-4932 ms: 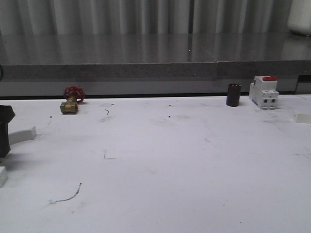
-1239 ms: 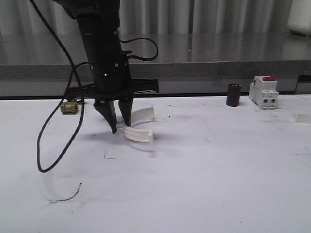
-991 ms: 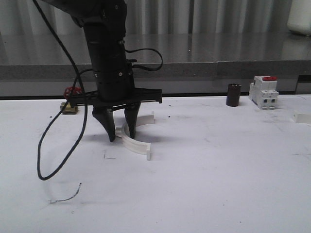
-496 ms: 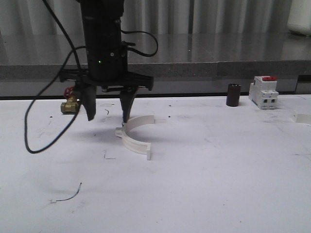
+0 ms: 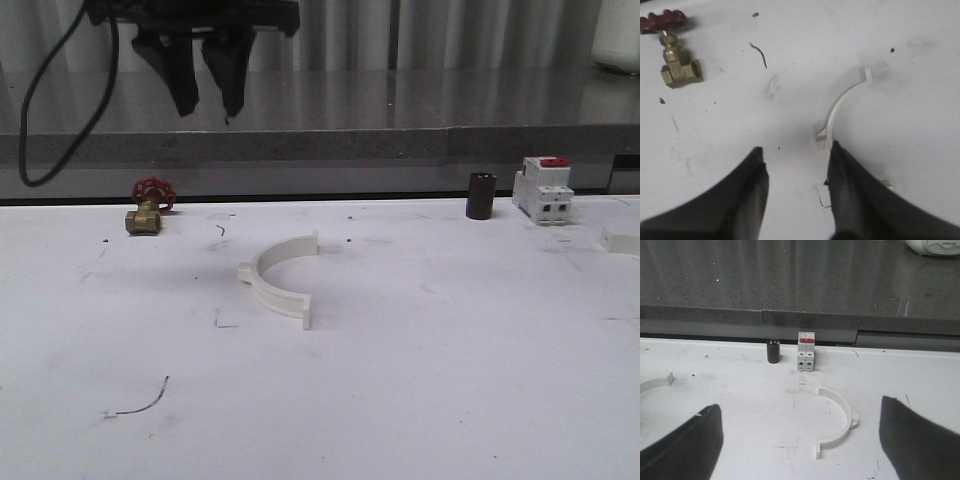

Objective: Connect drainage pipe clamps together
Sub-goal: 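Open the left gripper and lift it away from the clamp half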

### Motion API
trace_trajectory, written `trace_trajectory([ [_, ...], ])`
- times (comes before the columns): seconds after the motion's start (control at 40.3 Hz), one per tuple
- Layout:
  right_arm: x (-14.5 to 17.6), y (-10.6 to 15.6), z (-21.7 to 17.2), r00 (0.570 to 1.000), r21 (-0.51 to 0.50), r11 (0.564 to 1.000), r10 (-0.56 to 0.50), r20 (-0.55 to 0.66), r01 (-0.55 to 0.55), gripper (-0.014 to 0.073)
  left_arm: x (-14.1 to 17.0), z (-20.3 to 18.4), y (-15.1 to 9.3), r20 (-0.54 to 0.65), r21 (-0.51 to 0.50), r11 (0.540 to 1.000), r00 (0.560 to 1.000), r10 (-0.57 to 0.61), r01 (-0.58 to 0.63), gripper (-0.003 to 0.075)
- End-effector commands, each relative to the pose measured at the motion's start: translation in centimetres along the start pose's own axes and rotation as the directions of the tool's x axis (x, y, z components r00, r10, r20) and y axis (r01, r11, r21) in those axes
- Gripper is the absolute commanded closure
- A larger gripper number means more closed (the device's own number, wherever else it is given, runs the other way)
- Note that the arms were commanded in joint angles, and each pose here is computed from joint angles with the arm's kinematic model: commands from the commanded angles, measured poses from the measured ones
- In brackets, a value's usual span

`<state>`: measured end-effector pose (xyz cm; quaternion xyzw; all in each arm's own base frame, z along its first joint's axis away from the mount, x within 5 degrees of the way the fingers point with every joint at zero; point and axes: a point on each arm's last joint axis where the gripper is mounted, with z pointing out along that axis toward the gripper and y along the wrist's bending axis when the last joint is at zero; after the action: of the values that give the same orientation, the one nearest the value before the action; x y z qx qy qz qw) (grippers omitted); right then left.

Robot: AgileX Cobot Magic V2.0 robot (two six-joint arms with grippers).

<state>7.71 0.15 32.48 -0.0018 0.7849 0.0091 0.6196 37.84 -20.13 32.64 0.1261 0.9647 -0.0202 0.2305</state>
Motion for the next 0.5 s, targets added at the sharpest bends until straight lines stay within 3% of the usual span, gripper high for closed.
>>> trace_trajectory([
  [0.0,-1.7,-0.1,-0.2,0.995,0.009,1.0,-0.008,0.098,0.007,-0.0056,-0.5,-5.5,1.0,0.16,0.005,1.0,0.987,-0.005,0.004,0.0609],
  [0.149,-1.7,-0.1,-0.2,0.995,0.009,1.0,-0.008,0.098,0.007,-0.0056,0.3,-8.0,3.0,0.212,-0.012,0.999,0.977,-0.027,0.03,0.0742],
  [0.471,-1.7,-0.1,-0.2,0.995,0.009,1.0,-0.008,0.098,0.007,-0.0056,7.0,-10.1,7.5,0.277,-0.033,0.995,0.958,-0.077,0.09,0.0741],
])
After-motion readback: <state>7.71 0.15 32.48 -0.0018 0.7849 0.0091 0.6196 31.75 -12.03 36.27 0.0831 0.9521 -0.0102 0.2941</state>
